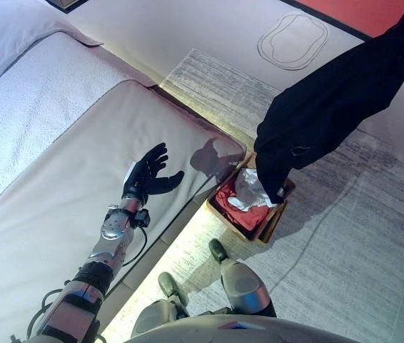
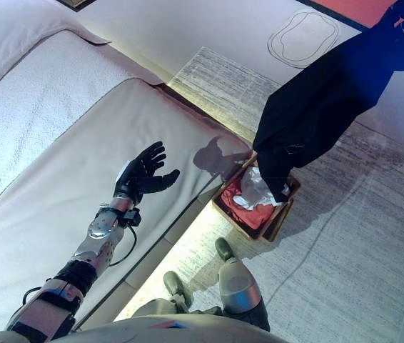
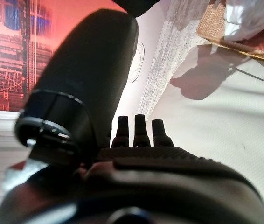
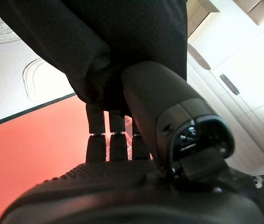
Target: Pick up the clothes from the bed and place them into the basket
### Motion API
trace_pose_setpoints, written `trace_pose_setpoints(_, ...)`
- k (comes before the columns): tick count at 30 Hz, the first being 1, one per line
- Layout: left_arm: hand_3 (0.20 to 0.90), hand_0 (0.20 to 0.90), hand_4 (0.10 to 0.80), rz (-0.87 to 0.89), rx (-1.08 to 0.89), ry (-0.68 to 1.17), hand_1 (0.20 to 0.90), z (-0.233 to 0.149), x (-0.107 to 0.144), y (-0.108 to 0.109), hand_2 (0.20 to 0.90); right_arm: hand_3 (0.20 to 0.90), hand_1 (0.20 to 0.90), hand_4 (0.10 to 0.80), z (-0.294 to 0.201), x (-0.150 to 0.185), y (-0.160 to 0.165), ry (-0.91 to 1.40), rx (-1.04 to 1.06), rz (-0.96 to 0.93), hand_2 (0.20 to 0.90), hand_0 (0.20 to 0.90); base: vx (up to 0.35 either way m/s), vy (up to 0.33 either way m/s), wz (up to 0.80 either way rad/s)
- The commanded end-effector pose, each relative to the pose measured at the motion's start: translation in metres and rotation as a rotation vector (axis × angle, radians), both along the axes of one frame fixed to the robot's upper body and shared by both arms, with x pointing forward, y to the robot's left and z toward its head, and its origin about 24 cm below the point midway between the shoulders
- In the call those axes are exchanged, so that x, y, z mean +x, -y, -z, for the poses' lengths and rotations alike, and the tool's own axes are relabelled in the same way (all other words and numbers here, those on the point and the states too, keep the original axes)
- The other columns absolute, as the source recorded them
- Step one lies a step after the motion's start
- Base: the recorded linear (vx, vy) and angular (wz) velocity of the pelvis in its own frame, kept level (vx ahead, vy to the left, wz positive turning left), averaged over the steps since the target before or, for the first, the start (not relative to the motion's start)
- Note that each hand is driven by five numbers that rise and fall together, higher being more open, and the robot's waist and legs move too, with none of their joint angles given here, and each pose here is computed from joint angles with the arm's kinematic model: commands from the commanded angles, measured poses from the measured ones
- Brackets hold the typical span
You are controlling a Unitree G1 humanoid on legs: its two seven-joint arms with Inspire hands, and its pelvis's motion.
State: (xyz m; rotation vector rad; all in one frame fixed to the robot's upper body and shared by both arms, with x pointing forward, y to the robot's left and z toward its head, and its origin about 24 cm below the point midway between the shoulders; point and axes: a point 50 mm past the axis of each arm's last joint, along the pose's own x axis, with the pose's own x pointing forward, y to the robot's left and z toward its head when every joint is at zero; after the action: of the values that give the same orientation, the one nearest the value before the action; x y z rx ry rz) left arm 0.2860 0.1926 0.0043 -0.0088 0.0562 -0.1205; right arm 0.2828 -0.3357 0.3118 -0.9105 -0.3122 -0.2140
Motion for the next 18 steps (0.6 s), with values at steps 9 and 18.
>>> trace_pose_setpoints(9, 0.900, 0.900, 0.800, -0.018, 0.009, 0.061, 0.900, 0.000, -0.002, 0.005, 0.900, 0.200, 0.300, 0.100, 0.122, 0.016, -0.002, -0.245, 0.211, 0.015, 0.300, 0.300, -0.042, -0.014, 0.00)
trace_pose_setpoints(18, 0.900, 0.900, 0.800, 0.019, -0.009, 0.077, 0.900, -0.005, 0.007, 0.035, 0.900, 0.200, 0.300, 0.100, 0.226, 0.030, -0.012, -0.499, 0.463, 0.111, 0.300, 0.300, -0.029, -0.016, 0.02)
